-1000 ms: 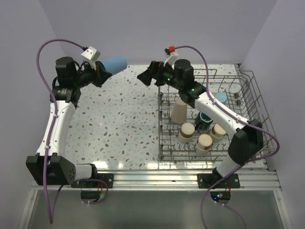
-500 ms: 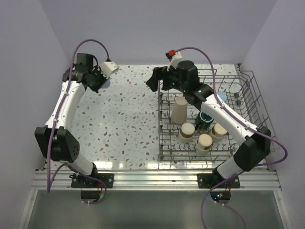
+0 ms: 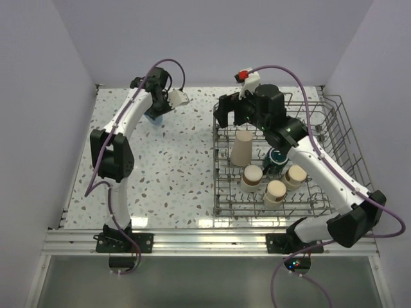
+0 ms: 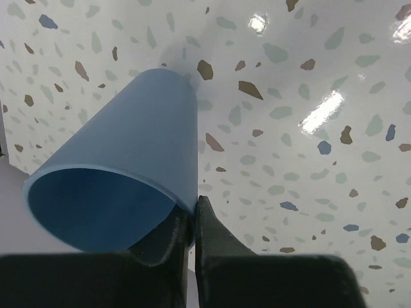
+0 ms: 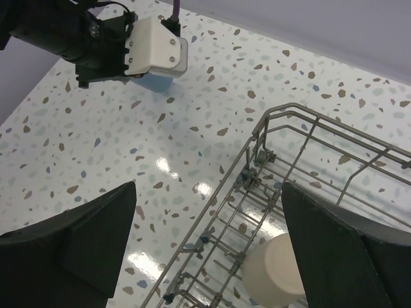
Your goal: Unload the cups from the dish rack
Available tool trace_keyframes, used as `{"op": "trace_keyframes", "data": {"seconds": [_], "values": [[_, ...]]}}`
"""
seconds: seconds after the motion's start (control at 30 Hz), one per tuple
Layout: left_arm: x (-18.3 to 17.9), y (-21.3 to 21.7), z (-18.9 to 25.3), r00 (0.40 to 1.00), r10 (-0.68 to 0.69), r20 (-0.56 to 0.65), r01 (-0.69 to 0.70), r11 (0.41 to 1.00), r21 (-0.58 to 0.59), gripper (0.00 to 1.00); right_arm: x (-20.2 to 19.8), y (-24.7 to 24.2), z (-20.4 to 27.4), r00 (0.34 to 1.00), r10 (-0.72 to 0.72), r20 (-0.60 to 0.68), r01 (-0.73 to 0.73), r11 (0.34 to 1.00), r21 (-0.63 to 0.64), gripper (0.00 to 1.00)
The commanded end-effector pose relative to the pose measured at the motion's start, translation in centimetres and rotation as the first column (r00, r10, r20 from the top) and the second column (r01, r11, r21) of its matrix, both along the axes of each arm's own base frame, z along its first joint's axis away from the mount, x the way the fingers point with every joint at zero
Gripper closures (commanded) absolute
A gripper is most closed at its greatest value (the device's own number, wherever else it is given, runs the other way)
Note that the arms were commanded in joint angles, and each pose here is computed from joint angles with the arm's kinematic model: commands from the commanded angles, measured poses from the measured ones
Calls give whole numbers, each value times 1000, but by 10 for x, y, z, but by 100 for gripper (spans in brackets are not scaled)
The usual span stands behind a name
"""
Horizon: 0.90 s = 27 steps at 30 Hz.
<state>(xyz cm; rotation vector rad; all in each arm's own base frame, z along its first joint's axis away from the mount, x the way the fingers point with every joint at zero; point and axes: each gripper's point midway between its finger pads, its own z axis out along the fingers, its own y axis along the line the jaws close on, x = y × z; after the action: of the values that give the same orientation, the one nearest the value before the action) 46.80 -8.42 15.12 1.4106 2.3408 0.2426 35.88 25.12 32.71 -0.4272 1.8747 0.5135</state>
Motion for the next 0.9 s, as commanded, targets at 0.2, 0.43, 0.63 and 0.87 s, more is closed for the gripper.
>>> {"op": "trace_keyframes", "data": {"seconds": [0.2, 0.43, 0.63, 0.87], "values": [[10, 16, -2, 996, -74, -53, 81, 988, 131, 100, -7, -21, 0, 999, -25, 45, 28, 998, -64, 2], [9, 11, -12, 988, -123, -91, 133, 985, 112, 100, -7, -18, -9, 1000, -15, 19, 16, 997, -70, 2], [11, 5, -20, 984, -141, -111, 150, 985, 82, 100, -5, -14, -12, 1000, -12, 6, 13, 998, -61, 2], [14, 3, -21, 985, -145, -98, 152, 986, 69, 71, -6, -15, -10, 1000, -17, 9, 17, 998, -55, 2]]}}
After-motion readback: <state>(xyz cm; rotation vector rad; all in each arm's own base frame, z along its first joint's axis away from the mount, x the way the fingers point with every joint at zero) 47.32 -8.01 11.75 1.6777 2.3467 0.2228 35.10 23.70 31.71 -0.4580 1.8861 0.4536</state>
